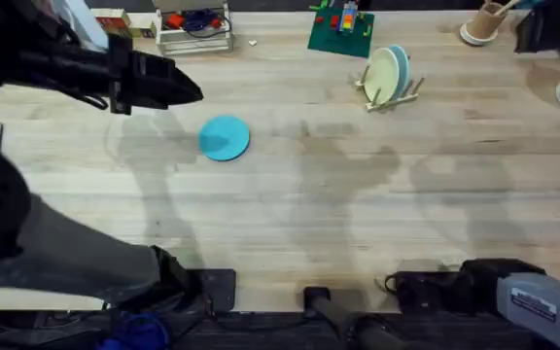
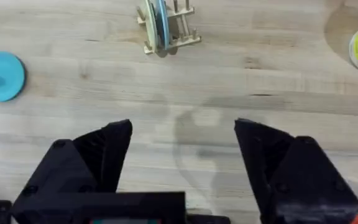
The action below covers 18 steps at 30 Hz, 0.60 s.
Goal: Pick up the plates from the table one by one and place each into a slot on the dish rack.
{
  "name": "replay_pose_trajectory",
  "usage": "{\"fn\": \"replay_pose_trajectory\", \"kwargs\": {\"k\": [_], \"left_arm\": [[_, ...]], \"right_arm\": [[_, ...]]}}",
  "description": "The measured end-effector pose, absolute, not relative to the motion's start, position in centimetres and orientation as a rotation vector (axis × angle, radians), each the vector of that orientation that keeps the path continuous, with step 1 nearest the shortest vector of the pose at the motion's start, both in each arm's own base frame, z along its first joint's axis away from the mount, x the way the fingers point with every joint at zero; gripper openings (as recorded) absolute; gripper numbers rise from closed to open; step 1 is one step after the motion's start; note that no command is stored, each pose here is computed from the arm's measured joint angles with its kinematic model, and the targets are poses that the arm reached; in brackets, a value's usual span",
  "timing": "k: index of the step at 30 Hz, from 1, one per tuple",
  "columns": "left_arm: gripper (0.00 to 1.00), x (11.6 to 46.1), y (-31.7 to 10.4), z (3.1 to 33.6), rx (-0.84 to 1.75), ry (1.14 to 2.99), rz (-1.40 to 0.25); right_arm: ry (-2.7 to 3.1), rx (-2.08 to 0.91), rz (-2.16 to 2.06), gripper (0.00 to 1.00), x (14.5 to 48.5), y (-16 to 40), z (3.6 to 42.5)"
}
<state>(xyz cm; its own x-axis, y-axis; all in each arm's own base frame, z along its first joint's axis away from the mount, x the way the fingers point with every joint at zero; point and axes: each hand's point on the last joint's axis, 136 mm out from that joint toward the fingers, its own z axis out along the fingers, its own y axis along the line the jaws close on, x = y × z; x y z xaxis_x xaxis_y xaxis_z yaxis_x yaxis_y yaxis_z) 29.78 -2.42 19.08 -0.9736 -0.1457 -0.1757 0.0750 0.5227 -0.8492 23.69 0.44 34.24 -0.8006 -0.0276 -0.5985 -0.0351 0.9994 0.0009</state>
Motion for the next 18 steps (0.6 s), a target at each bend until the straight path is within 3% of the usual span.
{"fn": "replay_pose_trajectory", "kwargs": {"k": [11, 18], "left_arm": [[0.041, 30.5, -2.1, 13.9, -0.065, 2.568, -1.506], [0.041, 30.2, -2.1, 11.6, -0.039, 2.570, -1.472]], "right_arm": [[2.505, -0.044, 0.016, 0.995, 23.6, 0.4, 34.2], [2.505, -0.044, 0.016, 0.995, 23.6, 0.4, 34.2]]}}
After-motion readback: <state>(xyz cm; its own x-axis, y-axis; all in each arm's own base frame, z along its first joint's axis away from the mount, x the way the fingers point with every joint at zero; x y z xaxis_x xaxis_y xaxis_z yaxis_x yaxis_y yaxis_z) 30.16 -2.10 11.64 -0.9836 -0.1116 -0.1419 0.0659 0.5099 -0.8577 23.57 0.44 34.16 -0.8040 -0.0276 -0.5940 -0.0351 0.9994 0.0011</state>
